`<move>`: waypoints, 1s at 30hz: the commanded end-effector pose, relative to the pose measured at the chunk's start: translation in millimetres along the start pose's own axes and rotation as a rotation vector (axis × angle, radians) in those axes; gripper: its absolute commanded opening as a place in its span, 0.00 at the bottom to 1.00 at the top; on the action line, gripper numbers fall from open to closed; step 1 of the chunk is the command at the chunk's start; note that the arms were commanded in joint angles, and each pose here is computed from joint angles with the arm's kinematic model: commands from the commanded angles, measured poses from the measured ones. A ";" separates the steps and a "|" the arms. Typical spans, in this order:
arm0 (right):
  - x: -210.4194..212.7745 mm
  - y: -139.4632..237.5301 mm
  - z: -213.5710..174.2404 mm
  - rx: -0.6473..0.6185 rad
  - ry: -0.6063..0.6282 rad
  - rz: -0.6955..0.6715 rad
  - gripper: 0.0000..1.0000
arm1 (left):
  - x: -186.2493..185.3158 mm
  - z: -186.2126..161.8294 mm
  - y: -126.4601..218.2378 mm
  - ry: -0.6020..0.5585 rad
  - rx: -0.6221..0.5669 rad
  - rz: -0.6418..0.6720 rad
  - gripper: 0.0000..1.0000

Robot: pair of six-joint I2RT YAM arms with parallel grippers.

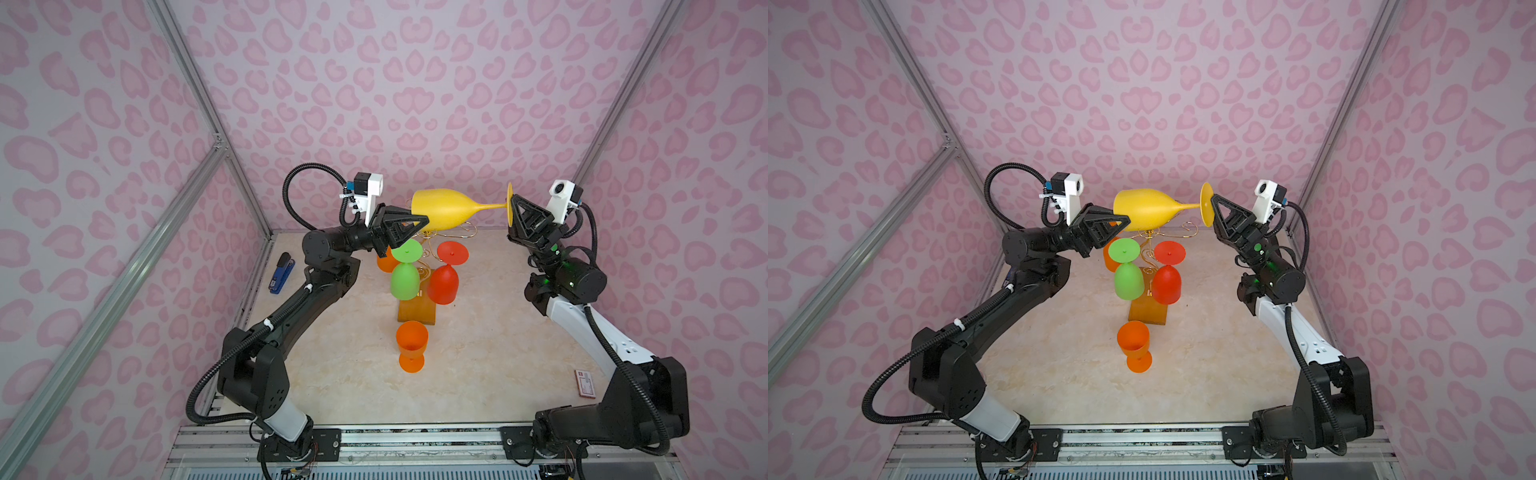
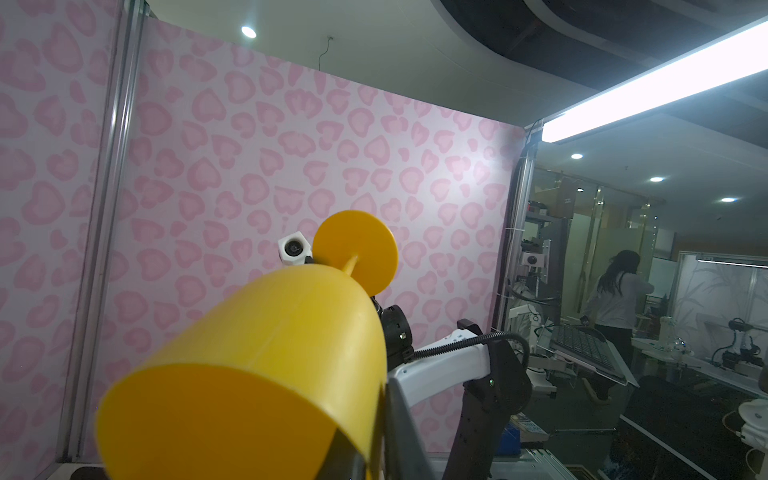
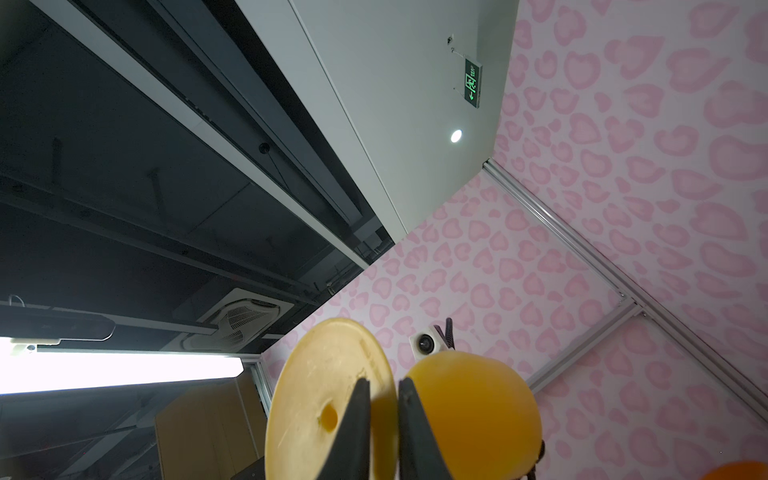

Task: Take the wine glass off the wine glass rack
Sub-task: 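Close the left gripper on the yellow glass bowl beside the right gripper, then open the right gripper and withdraw it while the left gripper holds the glass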

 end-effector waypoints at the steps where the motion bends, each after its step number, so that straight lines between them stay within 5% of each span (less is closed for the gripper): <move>1: -11.6 7.0 -11.3 0.099 0.017 -0.065 0.30 | -9.0 4.8 -2.5 0.003 -0.004 -0.041 0.03; 6: -10.4 21.1 7.8 0.050 0.041 -0.098 0.48 | -13.3 3.1 -3.3 -0.007 0.039 -0.050 0.02; 18: -5.1 75.3 43.4 -0.081 0.154 -0.325 0.55 | -19.2 -4.9 -5.4 -0.029 0.188 -0.059 0.02; 23: -17.7 110.1 53.7 -0.154 0.284 -0.648 0.55 | -8.1 -23.6 2.2 -0.058 0.304 0.078 0.02; 27: -24.0 147.4 54.5 -0.213 0.441 -1.052 0.54 | -13.5 -33.8 3.8 -0.107 0.426 0.165 0.02; 30: -21.9 167.8 56.3 -0.263 0.469 -1.181 0.54 | -26.0 -50.3 5.5 -0.142 0.558 0.227 0.02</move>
Point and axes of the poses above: each gripper's point midway between its finger pads, its own y axis back along the fingers, its own x axis along the line the jaws close on, z = x × y, the point moved 2 cm from there along y, back along the fingers, and after that the axes turned 12 degrees about -y, right-handed, at the moved point
